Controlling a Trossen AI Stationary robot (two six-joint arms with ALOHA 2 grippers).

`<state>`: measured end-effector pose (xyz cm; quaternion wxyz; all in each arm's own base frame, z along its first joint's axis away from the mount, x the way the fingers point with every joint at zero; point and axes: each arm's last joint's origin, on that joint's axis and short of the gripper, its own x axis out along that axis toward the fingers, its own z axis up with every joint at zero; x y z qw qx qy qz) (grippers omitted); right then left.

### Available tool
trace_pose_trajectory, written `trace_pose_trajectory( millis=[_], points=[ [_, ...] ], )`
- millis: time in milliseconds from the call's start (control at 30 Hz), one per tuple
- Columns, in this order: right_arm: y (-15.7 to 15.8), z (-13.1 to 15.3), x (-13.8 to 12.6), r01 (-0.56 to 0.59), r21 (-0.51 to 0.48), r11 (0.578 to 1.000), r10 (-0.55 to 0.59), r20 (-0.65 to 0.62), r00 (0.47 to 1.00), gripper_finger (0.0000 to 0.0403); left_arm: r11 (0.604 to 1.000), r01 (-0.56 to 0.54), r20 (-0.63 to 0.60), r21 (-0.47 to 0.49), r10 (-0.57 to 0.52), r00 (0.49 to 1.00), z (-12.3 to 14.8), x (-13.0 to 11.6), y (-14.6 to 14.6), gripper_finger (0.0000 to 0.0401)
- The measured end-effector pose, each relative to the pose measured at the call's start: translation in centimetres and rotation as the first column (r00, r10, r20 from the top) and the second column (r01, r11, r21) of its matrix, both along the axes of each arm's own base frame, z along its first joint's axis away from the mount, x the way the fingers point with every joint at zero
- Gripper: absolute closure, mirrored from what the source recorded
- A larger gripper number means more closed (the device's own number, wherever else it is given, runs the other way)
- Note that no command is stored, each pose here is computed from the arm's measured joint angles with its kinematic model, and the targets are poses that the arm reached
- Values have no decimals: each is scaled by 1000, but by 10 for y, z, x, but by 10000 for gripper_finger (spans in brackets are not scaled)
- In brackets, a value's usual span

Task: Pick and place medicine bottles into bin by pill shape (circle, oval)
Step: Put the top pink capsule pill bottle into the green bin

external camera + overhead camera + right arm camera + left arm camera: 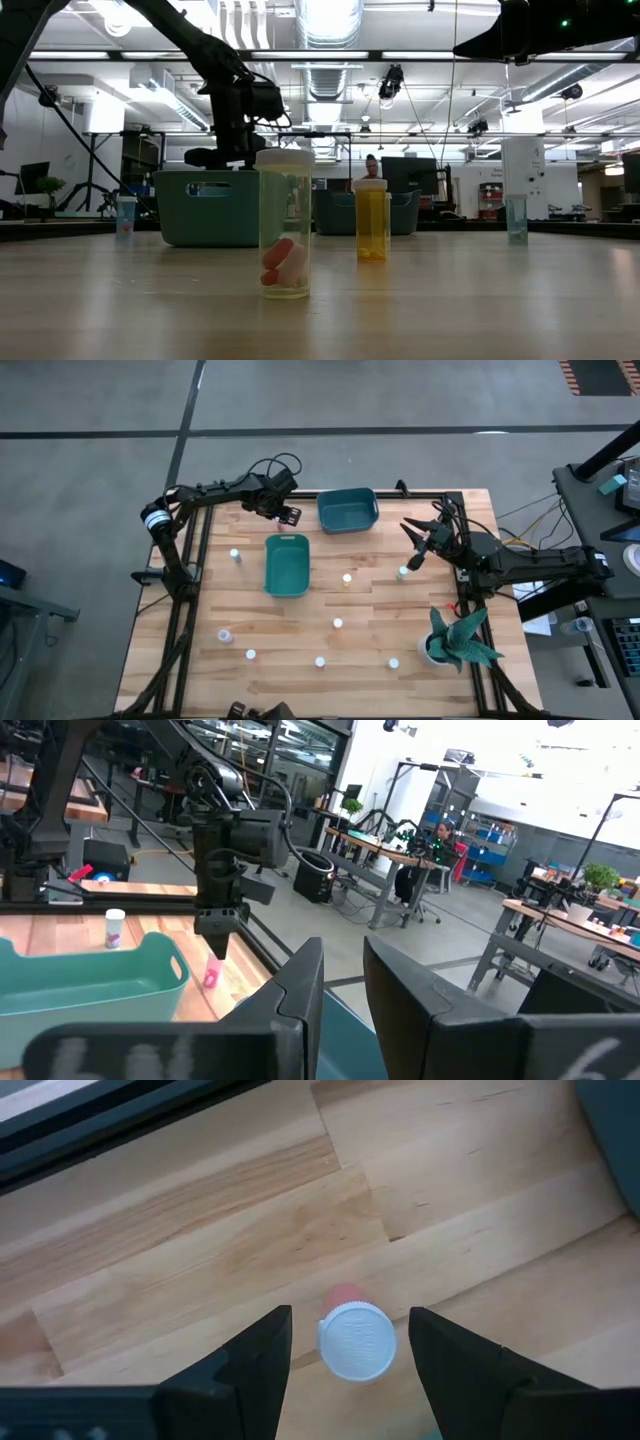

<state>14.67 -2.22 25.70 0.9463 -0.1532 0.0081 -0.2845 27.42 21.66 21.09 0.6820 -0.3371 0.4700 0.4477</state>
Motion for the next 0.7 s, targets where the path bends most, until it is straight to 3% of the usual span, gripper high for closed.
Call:
trace_pose_trajectory(
  millis=[200, 567, 700],
  points=[
    [0, 0, 0, 0, 0, 1000, 0, 0, 1000, 337, 1000, 0, -23, -17, 0, 1000, -8, 2, 1, 223],
    [0, 0, 0, 0, -3, 1000, 0, -2, 1000, 337, 1000, 0, -21, -16, -1, 1000, -9, 2, 1, 299],
    [0, 0, 0, 0, -3, 1000, 0, -2, 1000, 337, 1000, 0, -20, -15, -1, 1000, -9, 2, 1, 307]
  ],
)
